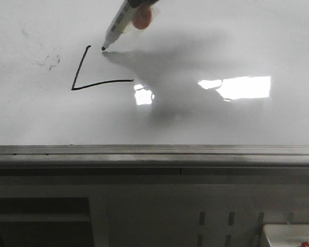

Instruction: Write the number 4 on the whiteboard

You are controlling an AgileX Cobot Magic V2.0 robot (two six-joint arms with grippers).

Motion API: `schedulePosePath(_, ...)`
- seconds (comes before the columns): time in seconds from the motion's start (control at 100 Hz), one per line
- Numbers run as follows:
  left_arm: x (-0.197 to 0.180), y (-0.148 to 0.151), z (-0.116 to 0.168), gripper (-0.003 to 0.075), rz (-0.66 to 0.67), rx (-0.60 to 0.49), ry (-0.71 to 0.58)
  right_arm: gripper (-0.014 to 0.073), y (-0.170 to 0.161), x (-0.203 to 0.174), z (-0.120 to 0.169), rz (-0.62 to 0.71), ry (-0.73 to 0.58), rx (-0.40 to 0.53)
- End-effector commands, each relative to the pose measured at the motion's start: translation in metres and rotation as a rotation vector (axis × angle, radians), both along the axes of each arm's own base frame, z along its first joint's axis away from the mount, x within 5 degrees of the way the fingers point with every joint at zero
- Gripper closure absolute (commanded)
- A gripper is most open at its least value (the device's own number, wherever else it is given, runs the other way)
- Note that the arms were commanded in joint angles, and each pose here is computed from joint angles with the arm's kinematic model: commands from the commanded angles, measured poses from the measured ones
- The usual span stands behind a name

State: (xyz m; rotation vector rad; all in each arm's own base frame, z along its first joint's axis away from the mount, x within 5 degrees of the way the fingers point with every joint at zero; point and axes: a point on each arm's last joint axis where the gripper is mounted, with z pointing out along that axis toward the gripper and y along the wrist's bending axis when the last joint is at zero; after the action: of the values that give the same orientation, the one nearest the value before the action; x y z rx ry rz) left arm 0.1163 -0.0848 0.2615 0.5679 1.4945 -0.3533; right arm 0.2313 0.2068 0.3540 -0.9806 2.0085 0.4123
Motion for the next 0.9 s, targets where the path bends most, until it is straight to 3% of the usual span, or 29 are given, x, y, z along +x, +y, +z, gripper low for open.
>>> schedulePosePath(0.0, 0.002, 0.001, 0.016, 0.0355, 0.020, -0.062, -0.090, 0.0659, -0.002, 0.002, 0.021, -0.009, -0.095, 0.061)
schedulePosePath(0.17, 0.002, 0.001, 0.017, 0.0355, 0.022, -0.067, -0.097, 0.0659, -0.002, -0.003, 0.014, 0.011, -0.032, 0.016)
schedulePosePath(0.35, 0.002, 0.001, 0.018, 0.0355, 0.024, -0.071, -0.104, 0.0659, 0.008, -0.020, -0.014, 0.062, 0.071, -0.019)
schedulePosePath(0.59, 0.002, 0.001, 0.018, 0.0355, 0.021, -0.040, -0.123, 0.0659, 0.010, -0.024, -0.022, 0.067, 0.064, -0.003)
schedulePosePath(0.66, 0.000, -0.002, 0.017, 0.0355, -0.011, 0.013, -0.155, 0.0659, 0.011, -0.029, -0.013, 0.082, 0.046, 0.016)
schedulePosePath(0.82, -0.010, -0.020, 0.005, 0.0355, -0.199, 0.260, -0.212, 0.0659, 0.022, -0.050, 0.007, 0.164, 0.016, 0.045)
schedulePosePath(0.89, -0.011, -0.029, 0.000, 0.0355, -0.253, 0.282, -0.202, 0.0659, 0.028, -0.057, 0.013, 0.198, 0.010, 0.052)
